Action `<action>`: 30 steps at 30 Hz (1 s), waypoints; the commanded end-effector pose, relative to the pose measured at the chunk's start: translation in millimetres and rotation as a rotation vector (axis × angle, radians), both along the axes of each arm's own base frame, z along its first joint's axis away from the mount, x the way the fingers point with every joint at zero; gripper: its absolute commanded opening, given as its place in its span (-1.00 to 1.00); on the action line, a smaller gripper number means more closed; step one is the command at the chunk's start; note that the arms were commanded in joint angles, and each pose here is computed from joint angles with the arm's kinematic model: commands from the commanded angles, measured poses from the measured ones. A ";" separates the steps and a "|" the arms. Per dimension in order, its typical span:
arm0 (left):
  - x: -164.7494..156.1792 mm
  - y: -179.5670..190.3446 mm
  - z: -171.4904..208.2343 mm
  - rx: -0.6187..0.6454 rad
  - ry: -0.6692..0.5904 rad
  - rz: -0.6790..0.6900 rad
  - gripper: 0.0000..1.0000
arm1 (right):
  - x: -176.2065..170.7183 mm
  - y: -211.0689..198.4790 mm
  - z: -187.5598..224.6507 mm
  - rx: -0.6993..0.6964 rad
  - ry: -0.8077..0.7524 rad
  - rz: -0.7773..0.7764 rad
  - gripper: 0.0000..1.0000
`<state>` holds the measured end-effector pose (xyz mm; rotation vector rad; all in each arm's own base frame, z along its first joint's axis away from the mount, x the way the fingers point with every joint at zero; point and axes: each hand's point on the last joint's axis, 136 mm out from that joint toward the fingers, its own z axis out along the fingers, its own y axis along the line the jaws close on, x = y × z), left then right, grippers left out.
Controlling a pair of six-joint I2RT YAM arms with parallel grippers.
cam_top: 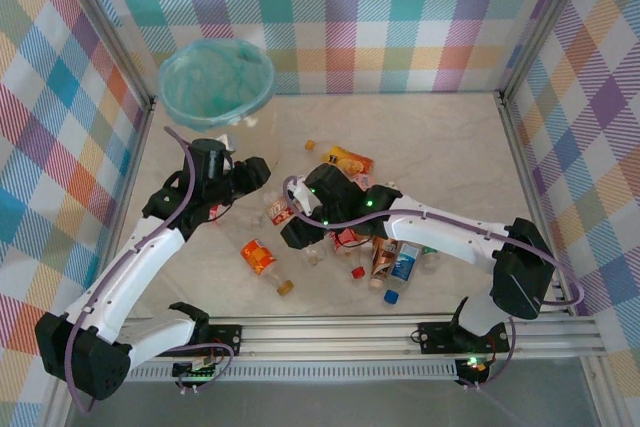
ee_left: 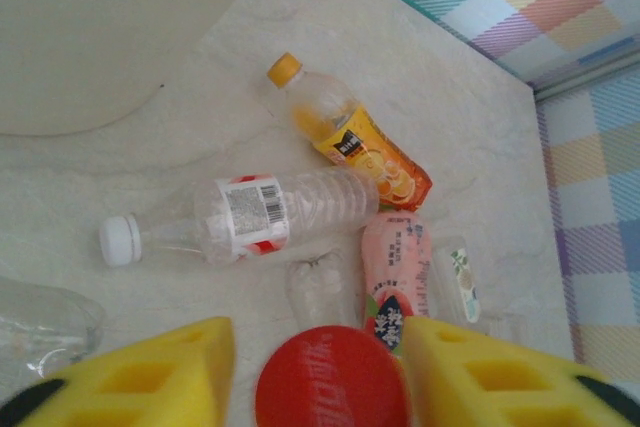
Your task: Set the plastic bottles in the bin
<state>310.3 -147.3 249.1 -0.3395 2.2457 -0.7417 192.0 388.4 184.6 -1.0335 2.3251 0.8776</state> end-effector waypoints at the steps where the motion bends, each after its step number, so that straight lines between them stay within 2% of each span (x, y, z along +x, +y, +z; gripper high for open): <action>1: -0.2 5.1 9.9 -0.016 -0.047 0.027 -0.35 | -3.3 4.6 13.8 0.047 -0.033 0.032 0.11; 4: -1.0 7.5 18.0 -0.017 -0.065 0.035 -0.53 | -2.8 4.5 11.8 0.041 -0.028 0.030 0.14; 7: 0.6 10.2 36.1 -0.015 -0.100 0.045 -0.87 | -2.0 5.6 18.3 0.050 -0.039 0.030 0.31; 8: 1.3 10.9 47.3 -0.015 -0.122 0.045 -0.99 | -0.5 5.1 23.1 0.052 -0.048 0.024 0.43; 10: 2.5 11.8 74.9 -0.010 -0.177 0.040 -1.00 | 3.7 3.3 37.4 0.066 -0.079 0.007 0.63; 11: 2.6 11.9 91.7 -0.002 -0.209 0.031 -1.00 | 4.9 1.9 47.5 0.078 -0.100 0.001 0.89; 12: 2.6 12.9 110.3 0.011 -0.245 0.023 -1.00 | 6.2 -0.4 57.9 0.090 -0.123 -0.007 0.99; 18: 7.3 32.0 210.0 0.142 -0.463 0.063 -1.00 | 12.7 -27.3 136.8 0.234 -0.307 -0.097 0.99; 21: 16.3 43.8 257.4 0.220 -0.580 0.118 -1.00 | 17.8 -44.5 163.1 0.290 -0.406 -0.162 1.00; 27: 65.6 89.5 319.4 0.432 -0.724 0.355 -1.00 | 22.2 -58.4 177.5 0.305 -0.484 -0.202 0.99; 30: 100.6 114.9 327.4 0.475 -0.720 0.455 -1.00 | 19.9 -54.8 172.6 0.292 -0.460 -0.184 0.99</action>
